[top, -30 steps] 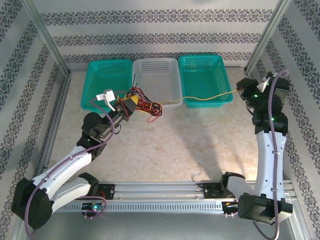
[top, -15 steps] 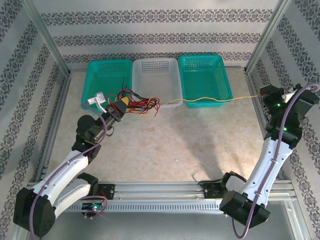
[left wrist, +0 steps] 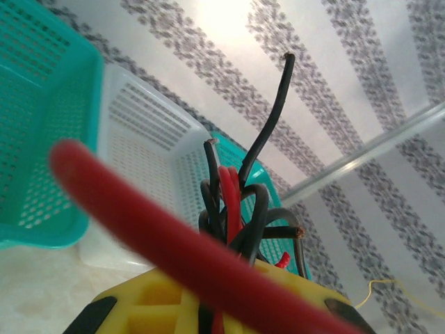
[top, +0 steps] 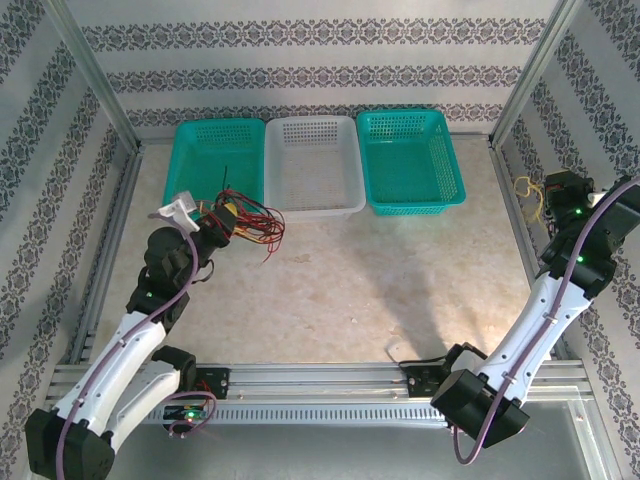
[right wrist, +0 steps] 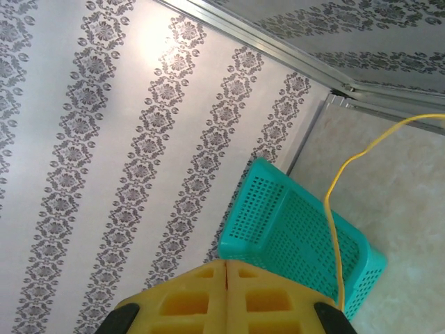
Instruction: Untangle the cables
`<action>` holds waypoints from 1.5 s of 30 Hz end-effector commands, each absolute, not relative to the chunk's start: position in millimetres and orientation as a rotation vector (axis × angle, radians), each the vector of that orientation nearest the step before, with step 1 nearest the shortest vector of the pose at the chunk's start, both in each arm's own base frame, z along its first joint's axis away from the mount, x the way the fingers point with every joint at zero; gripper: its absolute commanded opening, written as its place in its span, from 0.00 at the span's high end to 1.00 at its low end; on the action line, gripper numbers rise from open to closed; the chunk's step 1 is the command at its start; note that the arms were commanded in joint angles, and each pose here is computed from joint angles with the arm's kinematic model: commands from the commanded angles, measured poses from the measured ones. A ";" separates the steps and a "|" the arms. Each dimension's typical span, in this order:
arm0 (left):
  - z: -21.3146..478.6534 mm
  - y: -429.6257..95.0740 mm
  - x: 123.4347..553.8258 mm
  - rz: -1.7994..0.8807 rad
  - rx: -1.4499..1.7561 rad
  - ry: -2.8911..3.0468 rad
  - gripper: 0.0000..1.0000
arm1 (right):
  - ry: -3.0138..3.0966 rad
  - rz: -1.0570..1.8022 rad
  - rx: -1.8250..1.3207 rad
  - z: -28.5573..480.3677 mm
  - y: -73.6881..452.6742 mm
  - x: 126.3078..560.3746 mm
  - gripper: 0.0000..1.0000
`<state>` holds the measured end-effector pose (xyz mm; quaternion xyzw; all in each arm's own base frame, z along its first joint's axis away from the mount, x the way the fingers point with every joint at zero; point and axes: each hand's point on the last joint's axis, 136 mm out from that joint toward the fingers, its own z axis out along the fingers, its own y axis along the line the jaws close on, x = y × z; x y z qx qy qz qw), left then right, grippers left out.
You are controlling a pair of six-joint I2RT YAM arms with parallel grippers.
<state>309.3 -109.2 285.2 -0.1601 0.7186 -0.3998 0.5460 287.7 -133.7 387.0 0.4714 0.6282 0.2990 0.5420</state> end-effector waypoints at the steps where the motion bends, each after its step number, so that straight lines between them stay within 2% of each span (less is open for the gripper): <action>1: 315.4 -146.1 302.3 -1.128 -0.184 1.686 1.00 | 1.474 0.732 1.024 413.7 -122.0 290.0 1.00; 8: 284.3 -218.3 284.1 -1.142 0.060 1.825 1.00 | 1.513 0.736 0.962 419.5 -104.4 292.1 1.00; 18: 211.4 -265.0 286.3 -1.040 0.133 2.049 1.00 | 1.597 0.781 0.820 432.9 -56.6 298.7 1.00; 22: 193.8 -268.5 291.5 -1.027 0.096 2.074 0.86 | 1.642 0.788 0.742 434.3 -29.1 299.9 1.00; 25: 184.9 -277.3 295.1 -1.039 0.091 2.085 0.82 | 1.663 0.769 0.689 434.1 -12.3 298.9 1.00; 26: 179.7 -279.2 297.0 -1.034 0.077 2.099 0.78 | 1.669 0.776 0.674 434.1 -6.4 299.5 1.00; 31: 171.8 -278.4 301.1 -1.036 -0.002 2.126 0.37 | 1.699 0.836 0.587 438.8 22.0 301.5 1.00; 33: 179.7 -271.8 299.4 -1.023 -0.015 2.102 0.08 | 1.707 0.856 0.533 446.1 34.0 300.1 1.00; 34: 185.4 -268.5 297.8 -1.009 -0.007 2.093 0.04 | 1.712 0.864 0.508 449.3 39.0 299.8 1.00; 36: 207.4 -261.0 292.9 -0.965 0.052 2.057 0.00 | 1.719 0.885 0.451 458.6 51.1 298.2 1.00; 45: 295.8 -211.3 269.5 -0.581 0.385 1.921 0.00 | 1.736 0.960 0.202 494.3 106.4 289.5 1.00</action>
